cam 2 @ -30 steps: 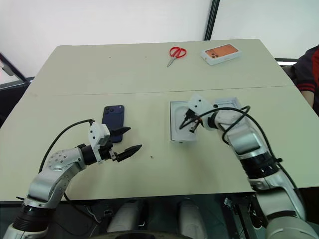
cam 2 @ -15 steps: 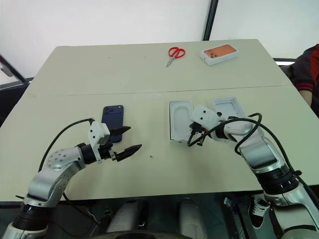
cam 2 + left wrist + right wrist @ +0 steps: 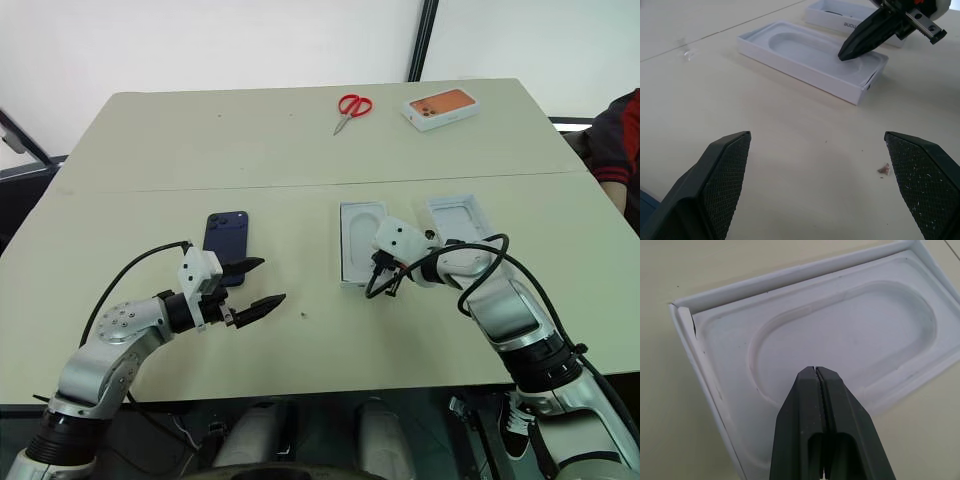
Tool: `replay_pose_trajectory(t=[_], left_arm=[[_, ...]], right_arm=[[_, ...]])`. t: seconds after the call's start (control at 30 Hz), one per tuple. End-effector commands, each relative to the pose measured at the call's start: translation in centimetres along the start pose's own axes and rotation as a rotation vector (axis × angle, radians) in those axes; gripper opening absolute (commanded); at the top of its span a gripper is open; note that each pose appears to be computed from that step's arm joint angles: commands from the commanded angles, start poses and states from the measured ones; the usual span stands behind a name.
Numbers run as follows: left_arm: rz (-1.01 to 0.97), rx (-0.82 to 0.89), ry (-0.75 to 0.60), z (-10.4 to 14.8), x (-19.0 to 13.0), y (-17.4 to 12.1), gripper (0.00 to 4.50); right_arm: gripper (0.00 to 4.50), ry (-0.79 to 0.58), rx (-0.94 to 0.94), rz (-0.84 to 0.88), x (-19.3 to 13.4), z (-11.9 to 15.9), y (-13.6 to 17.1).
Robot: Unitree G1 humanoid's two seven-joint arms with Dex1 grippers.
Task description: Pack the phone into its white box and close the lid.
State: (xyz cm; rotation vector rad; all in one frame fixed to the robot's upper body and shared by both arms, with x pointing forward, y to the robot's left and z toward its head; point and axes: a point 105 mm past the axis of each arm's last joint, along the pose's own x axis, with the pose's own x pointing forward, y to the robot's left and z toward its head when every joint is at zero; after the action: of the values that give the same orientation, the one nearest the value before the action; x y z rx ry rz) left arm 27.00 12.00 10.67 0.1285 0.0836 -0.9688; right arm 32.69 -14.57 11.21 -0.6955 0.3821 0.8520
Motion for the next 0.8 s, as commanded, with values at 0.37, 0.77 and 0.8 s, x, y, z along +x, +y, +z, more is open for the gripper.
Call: replay_pose_trajectory(t=[0.37, 0.77, 0.8], left_arm=[[-0.013, 0.029, -0.036, 0.9, 0.4, -0.3, 4.50], [-0.007, 0.025, -0.034, 0.9, 0.2, -0.4, 4.50], [-0.007, 0.025, -0.033, 0.8, 0.2, -0.4, 4.50]], right_arm=[[0.03, -0.046, 0.033, 0.099, 3.0, 1.9, 1.6], [0.03, -0.091, 0.013, -0.063, 1.6, 4.0, -3.2], [0.03, -0.090, 0.009, -0.073, 1.5, 4.0, -3.7]])
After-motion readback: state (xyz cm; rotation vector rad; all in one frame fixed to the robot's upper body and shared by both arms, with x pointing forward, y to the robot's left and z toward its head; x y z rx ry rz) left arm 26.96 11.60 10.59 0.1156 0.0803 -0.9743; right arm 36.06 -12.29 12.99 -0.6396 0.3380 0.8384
